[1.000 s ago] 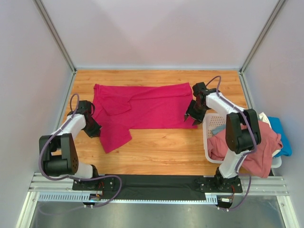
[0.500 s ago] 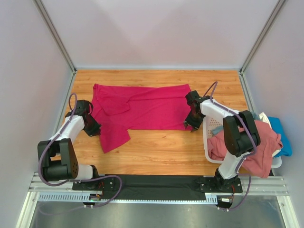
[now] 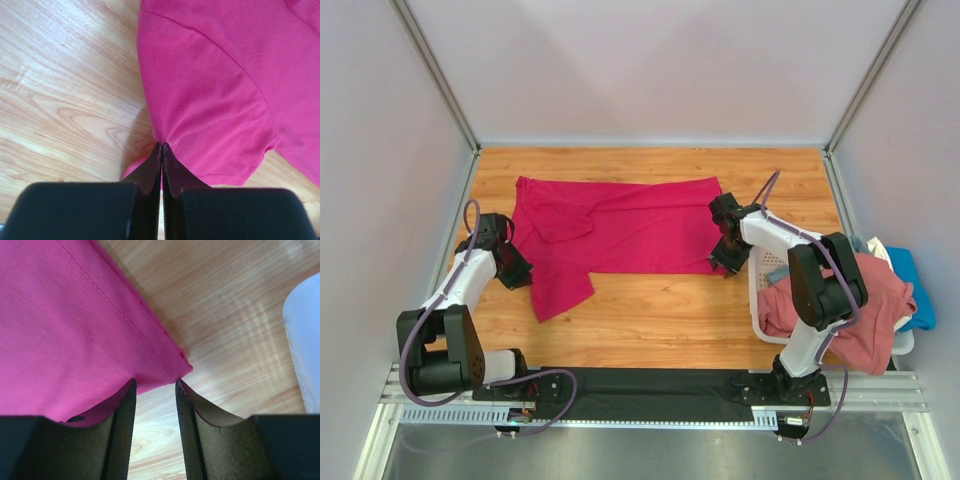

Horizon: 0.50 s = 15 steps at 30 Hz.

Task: Fold and stack the t-shirts
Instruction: Fold the tshirt

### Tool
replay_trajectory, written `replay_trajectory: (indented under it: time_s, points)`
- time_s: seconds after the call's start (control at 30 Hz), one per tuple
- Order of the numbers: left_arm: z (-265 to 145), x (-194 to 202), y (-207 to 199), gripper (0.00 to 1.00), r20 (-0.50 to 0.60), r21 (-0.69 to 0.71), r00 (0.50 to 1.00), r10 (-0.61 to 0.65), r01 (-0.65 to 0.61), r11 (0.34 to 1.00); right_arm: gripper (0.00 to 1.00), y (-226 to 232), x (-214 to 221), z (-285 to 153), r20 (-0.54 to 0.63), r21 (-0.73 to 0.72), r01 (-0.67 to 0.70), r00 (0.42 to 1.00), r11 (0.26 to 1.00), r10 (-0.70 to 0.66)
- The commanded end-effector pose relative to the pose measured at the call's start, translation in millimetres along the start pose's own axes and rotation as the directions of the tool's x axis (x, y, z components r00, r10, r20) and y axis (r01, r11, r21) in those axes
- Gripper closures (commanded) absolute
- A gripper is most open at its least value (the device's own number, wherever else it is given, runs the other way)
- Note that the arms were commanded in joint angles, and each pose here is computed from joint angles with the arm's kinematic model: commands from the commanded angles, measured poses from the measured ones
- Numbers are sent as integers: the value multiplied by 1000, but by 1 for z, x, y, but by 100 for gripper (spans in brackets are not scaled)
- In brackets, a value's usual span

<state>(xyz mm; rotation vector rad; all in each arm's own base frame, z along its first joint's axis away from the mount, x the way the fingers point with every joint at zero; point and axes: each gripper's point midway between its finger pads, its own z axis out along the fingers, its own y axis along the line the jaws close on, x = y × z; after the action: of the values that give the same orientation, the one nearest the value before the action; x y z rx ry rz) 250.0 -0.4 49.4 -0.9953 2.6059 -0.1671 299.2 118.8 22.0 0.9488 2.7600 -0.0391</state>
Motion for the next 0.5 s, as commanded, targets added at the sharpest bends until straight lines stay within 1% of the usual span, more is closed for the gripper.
replay_trajectory:
  time_s: [0.0, 0.1, 0.13, 0.17, 0.2, 0.23, 0.33, 0.47]
  points:
    - [-6, 1, -2, 100, 14, 27, 1000, 22, -23, 999, 61, -6, -13, 8, 62, 40, -21, 998, 999, 19]
    - [-7, 2, -2, 100, 17, 33, 1000, 22, -23, 999, 65, -11, -10, 13, 61, 54, -15, 998, 998, 11]
    - [-8, 2, -2, 100, 19, 36, 1000, 24, -25, 999, 69, -14, -9, 16, 65, 61, -5, 998, 998, 1]
    - [-10, 1, -2, 100, 30, 42, 999, 24, -25, 999, 89, -14, -10, 17, 71, 61, 3, 997, 998, -7]
    - [-10, 2, -1, 100, 32, 42, 999, 23, -24, 999, 96, -15, -10, 18, 74, 64, 10, 997, 998, -15]
    - [-11, 3, -1, 100, 32, 41, 999, 26, -27, 999, 99, -15, -11, 19, 78, 64, 19, 997, 998, -24]
    - [-17, 3, 0, 100, 46, 48, 998, 30, -33, 998, 100, -15, -10, 16, 67, 55, 97, 993, 994, -101]
    - [-23, 2, -2, 100, 56, 61, 997, 47, -51, 997, 100, -5, -10, 4, 42, 1, 183, 982, 983, -183]
